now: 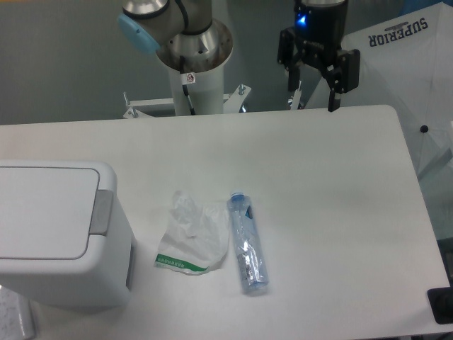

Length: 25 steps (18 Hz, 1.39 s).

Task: Open the trash can

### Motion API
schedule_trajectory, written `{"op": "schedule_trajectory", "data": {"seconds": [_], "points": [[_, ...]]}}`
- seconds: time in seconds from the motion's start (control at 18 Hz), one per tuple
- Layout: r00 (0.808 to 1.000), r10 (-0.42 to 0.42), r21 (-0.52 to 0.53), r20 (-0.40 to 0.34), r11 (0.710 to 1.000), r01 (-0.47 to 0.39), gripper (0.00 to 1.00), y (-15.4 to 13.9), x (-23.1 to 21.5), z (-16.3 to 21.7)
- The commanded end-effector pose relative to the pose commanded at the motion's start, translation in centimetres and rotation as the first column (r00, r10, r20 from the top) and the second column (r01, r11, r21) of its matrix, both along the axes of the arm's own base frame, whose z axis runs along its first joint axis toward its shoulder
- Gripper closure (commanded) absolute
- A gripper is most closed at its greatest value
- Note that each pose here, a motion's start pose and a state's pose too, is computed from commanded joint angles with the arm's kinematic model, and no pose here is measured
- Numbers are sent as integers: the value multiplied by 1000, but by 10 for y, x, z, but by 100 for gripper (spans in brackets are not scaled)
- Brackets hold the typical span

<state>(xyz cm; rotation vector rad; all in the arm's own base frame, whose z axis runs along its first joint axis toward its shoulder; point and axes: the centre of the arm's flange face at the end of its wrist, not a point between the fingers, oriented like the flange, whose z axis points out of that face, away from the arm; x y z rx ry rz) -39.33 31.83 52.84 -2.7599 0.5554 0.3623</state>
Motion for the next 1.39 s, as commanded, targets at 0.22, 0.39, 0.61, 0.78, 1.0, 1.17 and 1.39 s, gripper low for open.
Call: {"op": "schedule_trajectory", "data": {"seconds": [0.22,0.39,0.61,0.78,1.0,1.17,1.39], "points": [[987,126,57,99,990,-132,0,20,7,-7],[977,155,64,143,984,-165,0,51,27,-10],[929,292,105,229,941,-322,0,64,25,-11],[838,412,166,358,855,-492,0,80,33,-4],[815,414,157,407,846,-509,0,113,63,-7],[706,515,114,486,763,-636,0,125,72,-6],[696,506,107,510,765,-635,0,146,93,-8]]}}
